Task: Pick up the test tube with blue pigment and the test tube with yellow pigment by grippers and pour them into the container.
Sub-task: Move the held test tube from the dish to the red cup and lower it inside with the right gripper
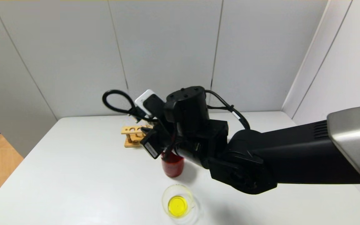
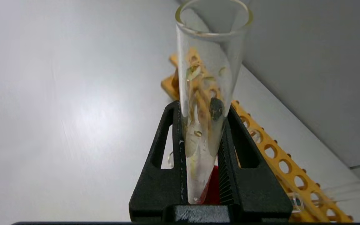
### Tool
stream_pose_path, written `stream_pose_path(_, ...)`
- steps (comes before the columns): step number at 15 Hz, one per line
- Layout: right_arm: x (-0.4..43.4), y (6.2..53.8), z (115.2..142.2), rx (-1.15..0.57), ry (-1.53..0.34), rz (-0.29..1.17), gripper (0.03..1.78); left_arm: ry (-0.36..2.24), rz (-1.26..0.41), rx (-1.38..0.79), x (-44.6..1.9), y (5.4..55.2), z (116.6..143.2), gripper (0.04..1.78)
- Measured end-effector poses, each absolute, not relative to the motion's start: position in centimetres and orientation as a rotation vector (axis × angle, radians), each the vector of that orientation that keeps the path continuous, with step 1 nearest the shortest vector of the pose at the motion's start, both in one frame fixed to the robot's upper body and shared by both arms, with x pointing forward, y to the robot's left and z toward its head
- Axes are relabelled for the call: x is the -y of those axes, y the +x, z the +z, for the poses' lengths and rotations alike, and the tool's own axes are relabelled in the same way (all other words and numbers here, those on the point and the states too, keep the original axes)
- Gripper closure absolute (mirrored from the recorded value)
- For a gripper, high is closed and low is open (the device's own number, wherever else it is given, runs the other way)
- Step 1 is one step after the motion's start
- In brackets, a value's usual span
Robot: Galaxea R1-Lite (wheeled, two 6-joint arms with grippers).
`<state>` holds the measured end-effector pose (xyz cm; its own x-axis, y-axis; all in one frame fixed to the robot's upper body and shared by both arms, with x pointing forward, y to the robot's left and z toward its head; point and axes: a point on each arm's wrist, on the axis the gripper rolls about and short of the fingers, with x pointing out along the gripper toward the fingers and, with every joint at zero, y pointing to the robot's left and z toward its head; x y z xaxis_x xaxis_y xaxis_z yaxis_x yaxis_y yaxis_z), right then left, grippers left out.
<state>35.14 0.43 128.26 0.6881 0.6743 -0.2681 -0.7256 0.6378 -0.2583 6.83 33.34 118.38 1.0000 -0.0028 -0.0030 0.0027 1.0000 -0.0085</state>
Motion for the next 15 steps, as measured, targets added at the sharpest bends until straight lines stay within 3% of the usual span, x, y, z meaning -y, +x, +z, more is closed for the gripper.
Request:
stream_pose_path(6,3.2,35.8,128.7,-0.178,-0.269,0.731,1.45,-0.008,-0.003,-0.003,-33.3,6.8,118.4,0.07)
stream_pose_path(11,3.8,35.9,128.7,-0.108,-0.061,0.706,1.45,-0.008,-0.003,-0.003,-33.3,6.8,118.4,0.07)
stream_pose_path(15,3.9,35.8,127.2,-0.146,-0.058,0.705,1.45,-0.009,-0.003,-0.002,-33.3,6.8,118.4,0.07)
